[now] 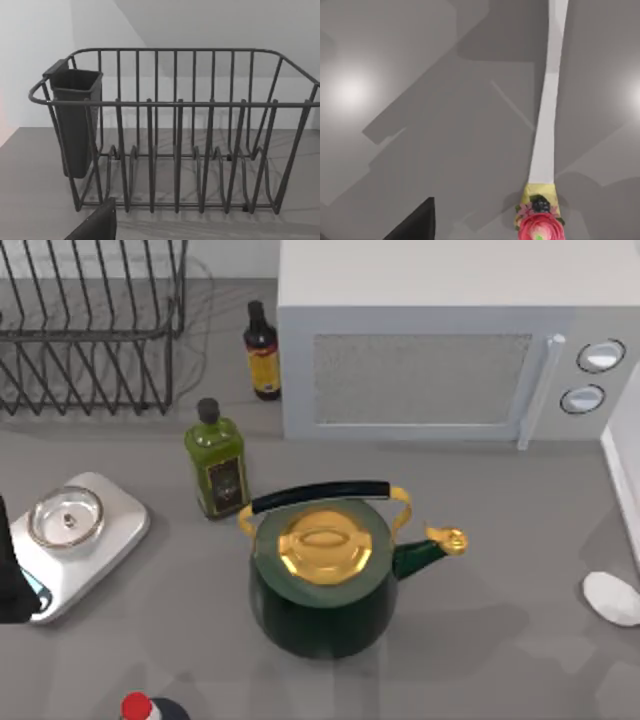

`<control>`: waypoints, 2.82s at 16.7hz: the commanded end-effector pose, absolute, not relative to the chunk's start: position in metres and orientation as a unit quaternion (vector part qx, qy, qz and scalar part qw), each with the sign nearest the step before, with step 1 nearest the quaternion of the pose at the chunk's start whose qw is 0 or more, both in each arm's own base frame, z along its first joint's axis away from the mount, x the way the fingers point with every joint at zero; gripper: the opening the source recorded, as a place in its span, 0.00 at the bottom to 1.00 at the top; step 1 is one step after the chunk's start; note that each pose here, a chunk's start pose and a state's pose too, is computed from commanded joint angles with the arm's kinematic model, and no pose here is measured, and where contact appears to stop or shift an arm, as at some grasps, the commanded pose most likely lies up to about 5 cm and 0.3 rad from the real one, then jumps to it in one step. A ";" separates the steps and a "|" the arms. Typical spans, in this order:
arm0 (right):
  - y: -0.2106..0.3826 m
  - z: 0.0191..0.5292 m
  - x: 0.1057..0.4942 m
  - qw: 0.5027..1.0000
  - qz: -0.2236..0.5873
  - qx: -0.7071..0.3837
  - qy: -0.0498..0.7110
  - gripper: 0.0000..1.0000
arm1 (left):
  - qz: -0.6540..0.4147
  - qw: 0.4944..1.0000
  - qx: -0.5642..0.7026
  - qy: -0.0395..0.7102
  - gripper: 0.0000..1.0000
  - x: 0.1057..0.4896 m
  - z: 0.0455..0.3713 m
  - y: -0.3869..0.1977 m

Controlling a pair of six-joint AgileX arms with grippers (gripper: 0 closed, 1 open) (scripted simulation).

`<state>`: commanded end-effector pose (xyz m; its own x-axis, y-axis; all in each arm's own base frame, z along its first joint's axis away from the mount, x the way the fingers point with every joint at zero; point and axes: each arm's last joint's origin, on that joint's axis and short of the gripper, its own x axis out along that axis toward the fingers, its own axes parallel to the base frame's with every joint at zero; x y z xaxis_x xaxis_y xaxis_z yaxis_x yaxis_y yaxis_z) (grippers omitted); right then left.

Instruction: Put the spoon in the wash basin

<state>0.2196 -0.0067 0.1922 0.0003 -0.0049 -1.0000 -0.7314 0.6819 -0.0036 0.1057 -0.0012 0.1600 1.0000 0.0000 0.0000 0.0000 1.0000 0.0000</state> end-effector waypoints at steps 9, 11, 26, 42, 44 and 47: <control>-0.008 0.111 0.224 0.651 0.278 -0.284 0.647 1.00 | 0.000 1.000 0.000 0.000 1.00 0.106 0.160 -0.001; -0.008 0.097 0.221 0.648 0.279 -0.283 0.649 1.00 | 0.000 1.000 0.000 0.000 1.00 0.106 0.160 -0.001; -0.008 0.093 0.220 0.648 0.280 -0.282 0.650 0.25 | 0.000 1.000 0.000 0.000 1.00 0.106 0.160 -0.001; -0.008 0.131 0.226 0.658 0.278 -0.275 0.643 0.00 | 0.000 1.000 0.000 0.000 1.00 0.106 0.160 -0.001; -0.008 0.150 0.228 0.654 0.281 -0.274 0.647 0.00 | 0.000 1.000 0.000 0.000 1.00 0.106 0.160 -0.001; -0.007 0.183 0.224 0.646 0.284 -0.269 0.655 0.00 | 0.000 1.000 0.000 0.000 1.00 0.106 0.160 -0.001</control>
<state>0.2245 -0.0075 0.1830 -0.0207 0.0139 -0.9997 -0.7202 0.6933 0.0246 0.1057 -0.0012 0.1600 1.0000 0.0000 0.0000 0.0000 1.0000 0.0000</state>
